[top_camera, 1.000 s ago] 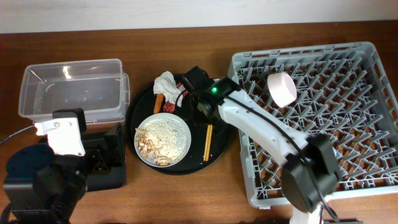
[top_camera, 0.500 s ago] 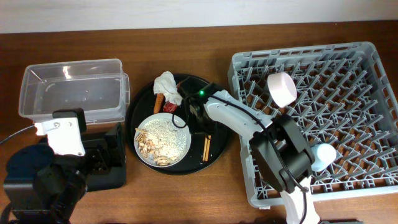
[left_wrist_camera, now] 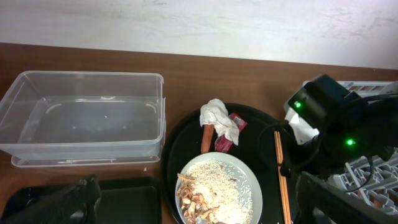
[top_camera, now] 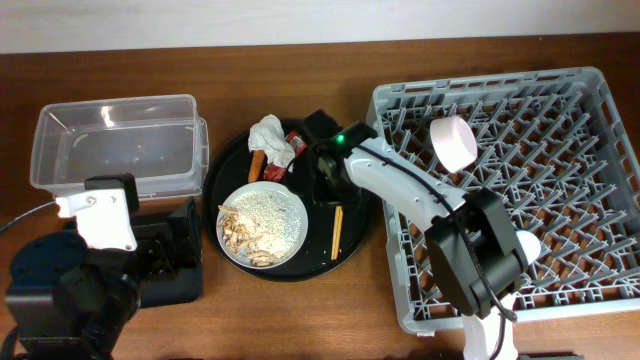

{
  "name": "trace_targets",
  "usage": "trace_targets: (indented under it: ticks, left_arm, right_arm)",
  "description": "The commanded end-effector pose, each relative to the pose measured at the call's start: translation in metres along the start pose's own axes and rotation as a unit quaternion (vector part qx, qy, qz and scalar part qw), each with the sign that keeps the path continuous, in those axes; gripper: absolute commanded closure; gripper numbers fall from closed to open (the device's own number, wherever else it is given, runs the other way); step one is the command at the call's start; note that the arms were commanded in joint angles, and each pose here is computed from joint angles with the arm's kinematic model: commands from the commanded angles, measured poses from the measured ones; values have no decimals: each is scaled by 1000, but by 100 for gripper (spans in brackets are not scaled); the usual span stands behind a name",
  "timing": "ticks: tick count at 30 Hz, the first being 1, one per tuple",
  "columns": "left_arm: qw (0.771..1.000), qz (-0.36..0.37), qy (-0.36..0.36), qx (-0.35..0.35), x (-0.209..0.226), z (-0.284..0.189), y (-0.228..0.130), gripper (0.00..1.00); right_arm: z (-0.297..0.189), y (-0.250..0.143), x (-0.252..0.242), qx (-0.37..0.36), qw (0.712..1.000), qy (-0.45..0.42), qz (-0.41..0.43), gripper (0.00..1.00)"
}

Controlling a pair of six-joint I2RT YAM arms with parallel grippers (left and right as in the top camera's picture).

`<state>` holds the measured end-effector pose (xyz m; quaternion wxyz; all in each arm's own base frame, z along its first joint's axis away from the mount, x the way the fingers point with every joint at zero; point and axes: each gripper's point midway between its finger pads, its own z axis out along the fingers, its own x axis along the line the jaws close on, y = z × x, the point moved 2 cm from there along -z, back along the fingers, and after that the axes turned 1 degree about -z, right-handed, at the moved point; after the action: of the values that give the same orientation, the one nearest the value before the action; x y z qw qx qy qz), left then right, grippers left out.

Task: Sort waste into correct bins and load items into the dishwasher rack
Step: 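Reach the right gripper to the chopsticks and grasp them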

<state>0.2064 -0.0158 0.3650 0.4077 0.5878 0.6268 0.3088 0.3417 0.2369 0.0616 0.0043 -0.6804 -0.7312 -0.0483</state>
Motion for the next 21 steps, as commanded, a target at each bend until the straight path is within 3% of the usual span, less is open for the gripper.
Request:
trace_targets:
  ticks: [1, 18, 19, 21]
  left_arm:
    - [1000, -3, 4, -5, 1, -2, 2, 1]
    - [1000, -3, 4, -5, 1, -2, 2, 1]
    - [1000, -3, 4, -5, 1, -2, 2, 1]
    - [1000, -3, 4, -5, 1, -2, 2, 1]
  right_arm:
    - [13, 1, -7, 7, 1000, -16, 1, 78]
    - [54, -17, -3, 47, 999, 11, 24, 78]
    - [52, -15, 0, 46, 999, 20, 11, 92]
    - [44, -11, 3, 39, 999, 23, 11, 96]
